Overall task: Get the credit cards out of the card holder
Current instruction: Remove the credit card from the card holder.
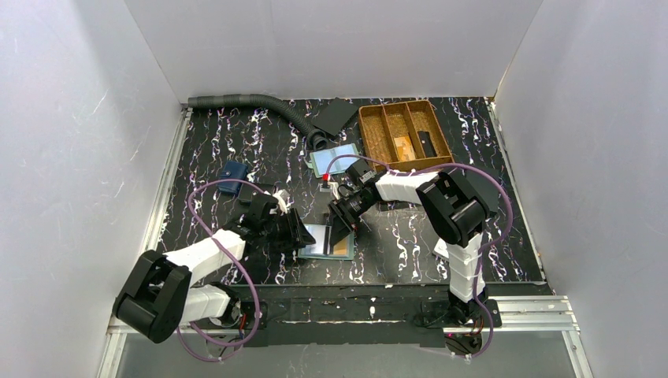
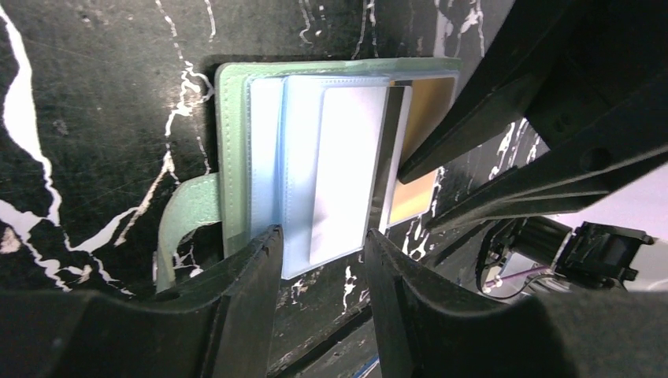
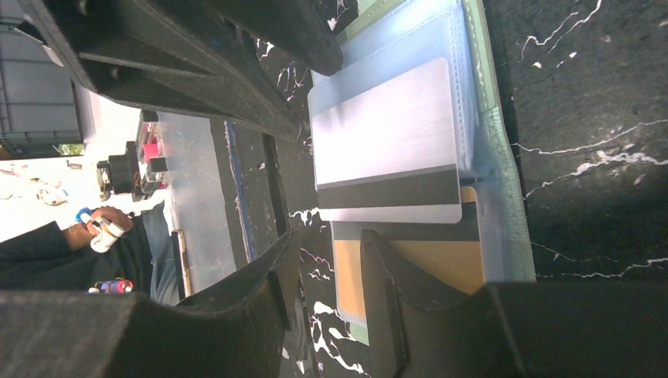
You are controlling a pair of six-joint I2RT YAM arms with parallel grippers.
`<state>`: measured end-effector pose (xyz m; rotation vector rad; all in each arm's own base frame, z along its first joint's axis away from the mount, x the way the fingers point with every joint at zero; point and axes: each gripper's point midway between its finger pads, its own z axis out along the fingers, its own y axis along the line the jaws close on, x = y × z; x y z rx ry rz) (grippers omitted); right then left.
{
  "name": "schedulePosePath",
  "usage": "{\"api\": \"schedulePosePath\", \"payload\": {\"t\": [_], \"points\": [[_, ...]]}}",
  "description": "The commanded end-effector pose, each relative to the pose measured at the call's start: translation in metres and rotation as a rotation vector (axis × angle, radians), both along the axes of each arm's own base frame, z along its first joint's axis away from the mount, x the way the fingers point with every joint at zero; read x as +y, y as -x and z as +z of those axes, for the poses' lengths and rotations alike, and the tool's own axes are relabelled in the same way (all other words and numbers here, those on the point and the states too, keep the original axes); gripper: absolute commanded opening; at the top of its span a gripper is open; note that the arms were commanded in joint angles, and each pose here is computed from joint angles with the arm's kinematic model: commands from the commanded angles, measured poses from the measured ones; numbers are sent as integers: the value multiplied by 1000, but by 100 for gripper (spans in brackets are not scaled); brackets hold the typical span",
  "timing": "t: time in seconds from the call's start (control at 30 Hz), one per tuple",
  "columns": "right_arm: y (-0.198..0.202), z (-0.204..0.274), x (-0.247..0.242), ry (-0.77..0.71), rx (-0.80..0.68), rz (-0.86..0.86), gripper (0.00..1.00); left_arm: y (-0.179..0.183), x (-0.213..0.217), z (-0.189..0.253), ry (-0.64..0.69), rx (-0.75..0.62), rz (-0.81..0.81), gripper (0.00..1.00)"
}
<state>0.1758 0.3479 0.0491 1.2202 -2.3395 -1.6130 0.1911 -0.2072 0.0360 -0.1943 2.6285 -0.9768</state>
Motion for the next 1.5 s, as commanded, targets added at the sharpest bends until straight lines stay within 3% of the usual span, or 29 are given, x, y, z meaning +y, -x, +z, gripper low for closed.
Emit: {"api": "schedulePosePath", "payload": {"t": [0.0, 0.17, 0.4, 0.7, 0.77, 0.8, 0.83, 1.1, 1.47], "points": [[-6, -24, -2, 72, -32, -14, 43, -3, -11, 21, 80, -41, -19, 41], [-4, -20, 1, 56, -5, -14, 43, -2, -14, 19, 100, -30, -19, 42], [-4, -15, 5, 43, 32, -49, 45, 1, -10, -3, 56, 33, -8, 24], [-7, -18, 3, 66, 9, -54, 45, 2, -11, -10, 50, 55, -10, 20], [-8, -17, 3, 70, 6, -52, 46, 0, -13, -8, 65, 46, -12, 14], [-8, -16, 2, 74, 11, -53, 46, 0, -13, -7, 71, 45, -13, 4], [-11, -14, 1, 65, -10, -42, 46, 1, -14, -7, 76, 45, -15, 0], [-31, 6, -13, 32, -74, -78, 50, 2, -20, -9, 126, 57, -12, 0], [-48, -4, -26, 125, -131, -122, 55, 7, -15, -30, 108, 126, 41, 0]]}}
